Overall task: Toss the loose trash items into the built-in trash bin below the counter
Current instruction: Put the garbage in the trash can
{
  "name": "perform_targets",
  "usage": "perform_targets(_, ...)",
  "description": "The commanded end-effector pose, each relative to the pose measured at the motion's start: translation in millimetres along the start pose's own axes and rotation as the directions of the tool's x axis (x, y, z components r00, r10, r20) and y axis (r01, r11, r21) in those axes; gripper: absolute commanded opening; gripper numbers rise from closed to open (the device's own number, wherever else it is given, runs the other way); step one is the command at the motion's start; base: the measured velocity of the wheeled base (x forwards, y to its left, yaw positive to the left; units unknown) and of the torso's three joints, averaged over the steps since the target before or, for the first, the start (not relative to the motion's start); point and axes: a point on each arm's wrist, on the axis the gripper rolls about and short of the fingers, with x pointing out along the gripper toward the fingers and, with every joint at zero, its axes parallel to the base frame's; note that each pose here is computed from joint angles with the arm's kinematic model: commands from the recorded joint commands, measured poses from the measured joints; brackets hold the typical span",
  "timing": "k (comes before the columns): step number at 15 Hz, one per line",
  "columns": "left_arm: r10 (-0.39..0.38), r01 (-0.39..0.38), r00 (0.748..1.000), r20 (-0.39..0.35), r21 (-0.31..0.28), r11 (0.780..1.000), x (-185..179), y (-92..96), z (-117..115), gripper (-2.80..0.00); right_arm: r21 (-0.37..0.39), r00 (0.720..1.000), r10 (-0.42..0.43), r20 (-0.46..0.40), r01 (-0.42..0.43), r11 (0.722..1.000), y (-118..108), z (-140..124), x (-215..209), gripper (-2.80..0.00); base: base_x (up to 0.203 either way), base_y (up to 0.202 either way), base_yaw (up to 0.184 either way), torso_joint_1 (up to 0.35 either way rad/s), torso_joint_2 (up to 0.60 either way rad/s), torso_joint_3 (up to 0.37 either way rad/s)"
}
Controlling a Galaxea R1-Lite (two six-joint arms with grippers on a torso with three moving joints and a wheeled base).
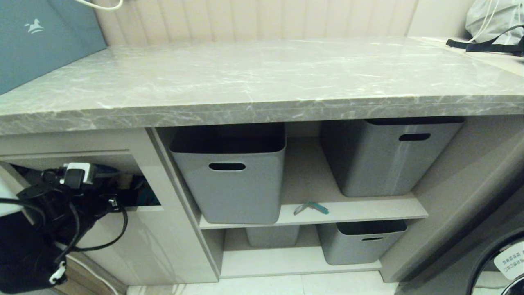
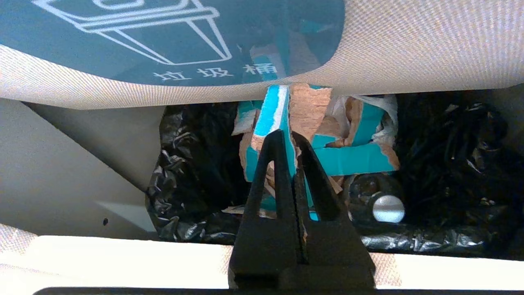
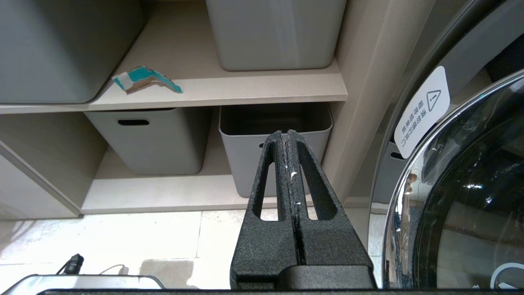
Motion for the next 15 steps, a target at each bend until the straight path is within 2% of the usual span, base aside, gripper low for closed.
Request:
perform_targets(1,0.003,-0.003,1.0,0.011,0.002,1.0,-0.4,0.6,1.8,0.0,0.0,1.0,0.0,0.0,0.0,1.0,0.0,0.1,0.0,-2.8,0.0,0.0,0.0,0.0,0.0,0.0)
perform_targets(9,0.005,-0.005,1.0,0.013,0.003,1.0,-3.2,0.8,3.5,0.0,0.0,1.0,0.0,0.0,0.0,1.0,0.0,0.1,0.0,-2.8,0.0,0.0,0.0,0.0,0.0,0.0)
perform_targets(12,0.012,-0.012,1.0,0.013,0.001,1.0,-20.6,2.5,10.9,0.0,0.0,1.0,0.0,0.0,0.0,1.0,0.0,0.1,0.0,-2.8,0.0,0.0,0.0,0.0,0.0,0.0)
perform_targets(13,0.011,-0.011,1.0,0.007,0.001,1.0,-28.4,2.1,12.2,-2.8,0.0,1.0,0.0,0.0,0.0,1.0,0.0,0.1,0.0,-2.8,0.0,0.0,0.0,0.0,0.0,0.0)
perform_targets(15,0.01,-0.01,1.0,-0.002,0.0,1.0,-43.3,1.4,15.1,-2.8,0.0,1.0,0.0,0.0,0.0,1.0,0.0,0.1,0.0,-2.8,0.0,0.0,0.0,0.0,0.0,0.0)
